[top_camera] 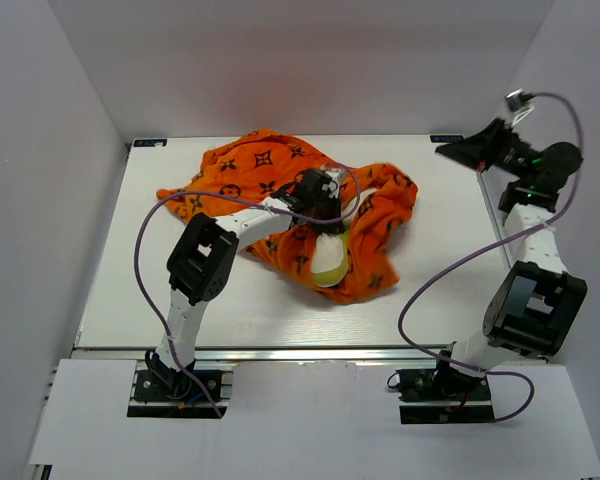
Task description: Put the pillow into the pillowcase
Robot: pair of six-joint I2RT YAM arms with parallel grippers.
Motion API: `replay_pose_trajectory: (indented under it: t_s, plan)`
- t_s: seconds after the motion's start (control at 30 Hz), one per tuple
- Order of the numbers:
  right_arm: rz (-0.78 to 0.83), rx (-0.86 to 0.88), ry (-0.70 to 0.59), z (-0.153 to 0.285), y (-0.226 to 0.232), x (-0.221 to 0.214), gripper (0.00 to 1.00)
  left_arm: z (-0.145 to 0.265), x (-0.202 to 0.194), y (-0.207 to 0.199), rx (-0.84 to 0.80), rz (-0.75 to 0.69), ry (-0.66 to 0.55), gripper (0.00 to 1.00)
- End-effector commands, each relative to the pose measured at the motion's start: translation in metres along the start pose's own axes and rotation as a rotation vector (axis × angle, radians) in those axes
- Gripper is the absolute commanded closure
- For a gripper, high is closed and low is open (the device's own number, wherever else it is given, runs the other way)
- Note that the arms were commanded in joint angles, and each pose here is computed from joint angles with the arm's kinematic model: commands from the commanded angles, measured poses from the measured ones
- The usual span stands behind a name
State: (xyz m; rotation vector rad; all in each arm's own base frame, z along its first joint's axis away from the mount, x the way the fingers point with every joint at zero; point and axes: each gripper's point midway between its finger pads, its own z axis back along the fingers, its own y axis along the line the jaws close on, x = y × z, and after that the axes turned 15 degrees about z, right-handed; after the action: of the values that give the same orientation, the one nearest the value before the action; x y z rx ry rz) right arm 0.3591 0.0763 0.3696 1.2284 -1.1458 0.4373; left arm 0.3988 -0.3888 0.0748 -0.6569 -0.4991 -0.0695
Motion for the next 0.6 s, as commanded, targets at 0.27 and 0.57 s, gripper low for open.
replay_pose_trajectory:
  t_s: [0.27, 0.57]
  plan:
    - [0.163, 0.003, 0.000, -0.019, 0.013, 0.008, 1.00, 0.011, -0.102, 0.101, 0.324, -0.071, 0.338, 1.00]
    - [0.112, -0.352, 0.554, -0.008, -0.064, -0.167, 0.35, 0.026, -0.051, 0.039, 0.183, -0.017, 0.207, 1.00]
